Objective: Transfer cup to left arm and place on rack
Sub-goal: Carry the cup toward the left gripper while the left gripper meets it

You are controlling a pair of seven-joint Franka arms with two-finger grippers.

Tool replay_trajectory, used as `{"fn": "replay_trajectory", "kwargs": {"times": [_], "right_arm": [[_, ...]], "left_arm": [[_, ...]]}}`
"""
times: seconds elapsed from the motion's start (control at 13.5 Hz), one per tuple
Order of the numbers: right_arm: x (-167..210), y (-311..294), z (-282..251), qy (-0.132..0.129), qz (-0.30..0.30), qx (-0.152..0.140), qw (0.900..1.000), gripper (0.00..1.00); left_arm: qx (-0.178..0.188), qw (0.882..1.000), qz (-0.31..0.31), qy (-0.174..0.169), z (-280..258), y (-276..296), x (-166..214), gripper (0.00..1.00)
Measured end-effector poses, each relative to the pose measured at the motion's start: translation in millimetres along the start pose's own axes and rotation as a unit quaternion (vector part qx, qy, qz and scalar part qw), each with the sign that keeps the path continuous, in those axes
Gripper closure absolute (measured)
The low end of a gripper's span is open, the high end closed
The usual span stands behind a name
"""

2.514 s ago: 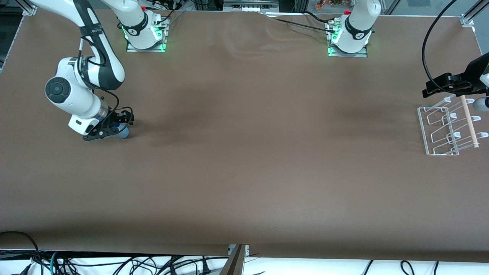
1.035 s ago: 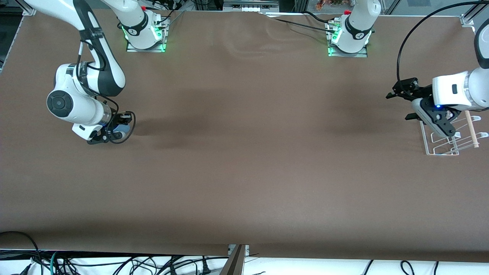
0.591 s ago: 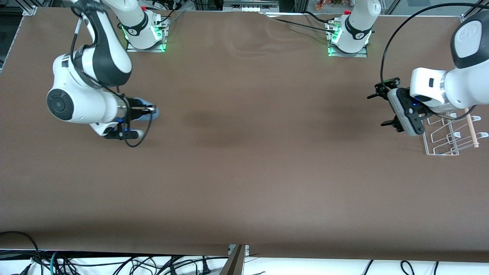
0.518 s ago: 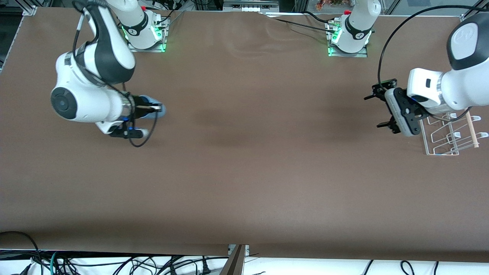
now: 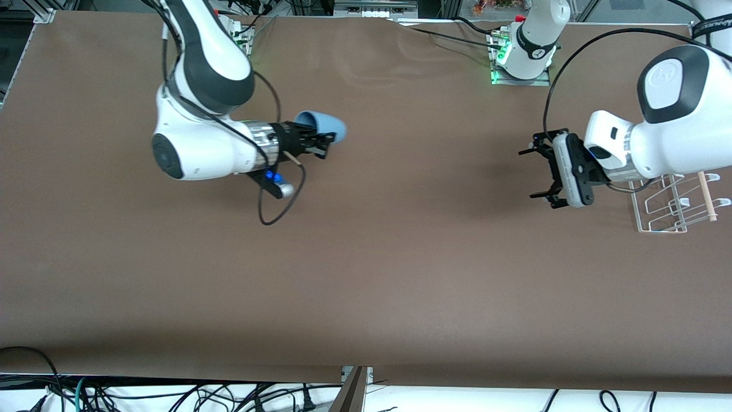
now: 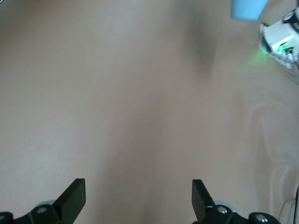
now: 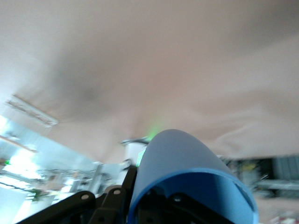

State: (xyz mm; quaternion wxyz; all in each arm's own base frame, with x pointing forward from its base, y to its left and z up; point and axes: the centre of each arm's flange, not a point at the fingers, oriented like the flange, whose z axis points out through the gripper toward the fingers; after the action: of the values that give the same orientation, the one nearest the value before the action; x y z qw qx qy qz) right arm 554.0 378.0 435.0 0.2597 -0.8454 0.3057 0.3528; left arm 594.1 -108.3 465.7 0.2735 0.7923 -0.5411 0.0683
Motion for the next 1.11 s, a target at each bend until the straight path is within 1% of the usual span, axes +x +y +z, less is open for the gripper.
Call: {"fn": "replay_trajectory", "kwargs": {"times": [0.07, 0.22, 0.44, 0.59, 0.81, 1.11], "right_arm": [[-9, -13, 11, -0.008, 0.026, 0.021, 0.999, 0.95], [-27, -34, 41, -0.014, 0.076, 0.058, 0.995, 0.95], [-62, -53, 87, -0.033, 0.146, 0.101, 0.984, 0.95], [-84, -60, 110, -0.034, 0.19, 0.115, 0.974, 0.95], [-105, -63, 130, -0.033, 0.234, 0.132, 0.963, 0.95], [-113, -66, 138, -0.035, 0.279, 0.147, 0.948, 0.95]], "left_arm": [[-0.006, 1.0, 0.012, 0.012, 7, -2, 2, 0.0], [-0.012, 0.999, 0.037, 0.025, 22, -5, 7, 0.0], [-0.018, 0.996, 0.082, 0.025, 44, 9, 32, 0.0], [-0.028, 0.994, 0.099, 0.022, 57, 22, 48, 0.0], [-0.04, 0.993, 0.105, 0.017, 64, 31, 52, 0.0], [-0.057, 0.992, 0.115, 0.006, 34, 60, 49, 0.0]]}}
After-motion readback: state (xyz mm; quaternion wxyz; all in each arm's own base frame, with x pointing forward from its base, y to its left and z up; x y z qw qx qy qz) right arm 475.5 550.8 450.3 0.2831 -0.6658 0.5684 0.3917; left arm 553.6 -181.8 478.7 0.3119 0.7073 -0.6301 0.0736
